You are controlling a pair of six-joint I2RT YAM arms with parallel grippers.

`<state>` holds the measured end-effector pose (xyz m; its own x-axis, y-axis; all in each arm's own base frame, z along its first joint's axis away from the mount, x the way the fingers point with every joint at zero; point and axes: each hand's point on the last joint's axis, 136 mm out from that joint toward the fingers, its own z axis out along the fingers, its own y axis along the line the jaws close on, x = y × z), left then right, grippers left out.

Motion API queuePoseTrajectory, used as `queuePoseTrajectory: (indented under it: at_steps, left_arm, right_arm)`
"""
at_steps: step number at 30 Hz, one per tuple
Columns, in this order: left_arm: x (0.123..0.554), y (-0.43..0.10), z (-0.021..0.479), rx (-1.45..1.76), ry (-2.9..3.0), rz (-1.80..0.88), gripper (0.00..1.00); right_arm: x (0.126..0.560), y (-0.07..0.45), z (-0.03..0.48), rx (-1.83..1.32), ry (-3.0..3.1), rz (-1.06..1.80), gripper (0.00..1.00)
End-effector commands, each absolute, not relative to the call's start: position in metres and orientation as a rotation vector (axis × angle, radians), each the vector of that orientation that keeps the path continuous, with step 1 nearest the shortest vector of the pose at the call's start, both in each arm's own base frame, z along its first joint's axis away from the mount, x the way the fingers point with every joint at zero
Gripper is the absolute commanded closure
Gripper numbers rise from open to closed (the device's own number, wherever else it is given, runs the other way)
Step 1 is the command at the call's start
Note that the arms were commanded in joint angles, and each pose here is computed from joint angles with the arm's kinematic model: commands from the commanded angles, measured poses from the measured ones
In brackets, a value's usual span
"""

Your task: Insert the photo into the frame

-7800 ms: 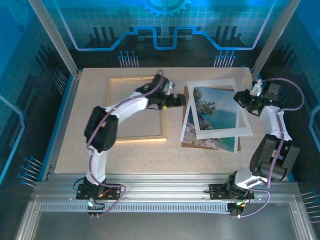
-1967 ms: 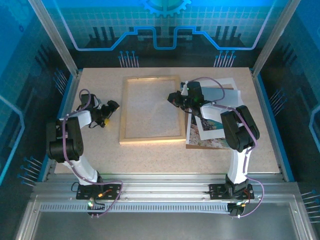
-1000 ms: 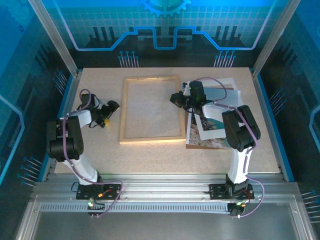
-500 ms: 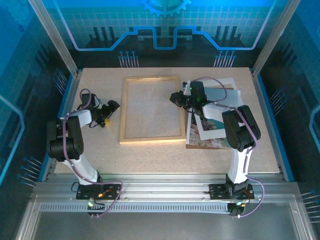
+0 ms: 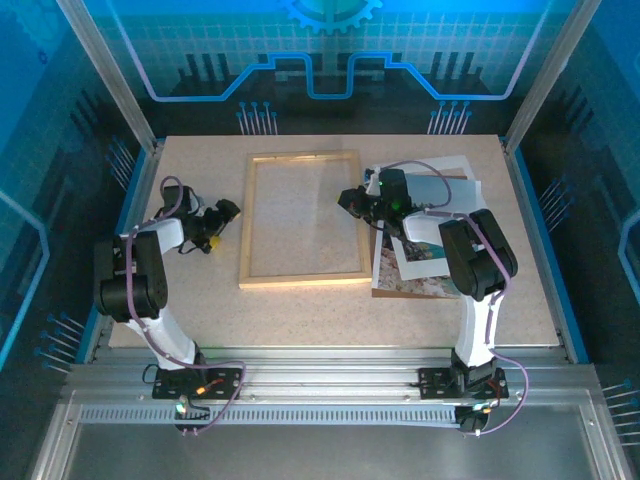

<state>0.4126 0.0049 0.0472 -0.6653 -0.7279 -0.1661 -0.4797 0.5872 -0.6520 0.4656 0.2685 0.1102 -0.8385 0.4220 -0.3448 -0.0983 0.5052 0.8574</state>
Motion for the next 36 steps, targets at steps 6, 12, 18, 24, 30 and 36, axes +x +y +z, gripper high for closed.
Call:
queuePoseTrajectory:
  at_steps: [6, 12, 18, 24, 30, 36]
  left_arm:
    - [0.415, -0.004, 0.046, -0.918, 2.434, -0.84, 0.01]
    - [0.414, -0.004, 0.046, -0.919, 2.435, -0.842, 0.01]
    - [0.414, -0.004, 0.046, -0.915, 2.436, -0.843, 0.01]
    - [0.414, -0.004, 0.046, -0.917, 2.437, -0.843, 0.01]
    - [0.414, -0.005, 0.047, -0.912, 2.437, -0.842, 0.01]
    - [0.414, -0.005, 0.046, -0.911, 2.439, -0.843, 0.01]
  right_arm:
    - [0.469, 0.273, 0.112, 0.26, 2.208, 1.312, 0.84]
    - [0.468, 0.272, 0.109, 0.27, 2.224, 1.298, 0.73]
    - [0.467, 0.267, 0.104, 0.288, 2.247, 1.254, 0.63]
    - [0.464, 0.261, 0.098, 0.3, 2.295, 1.183, 0.54]
    - [0.464, 0.256, 0.095, 0.314, 2.32, 1.137, 0.45]
    - [0.461, 0.251, 0.095, 0.304, 2.361, 1.056, 0.41]
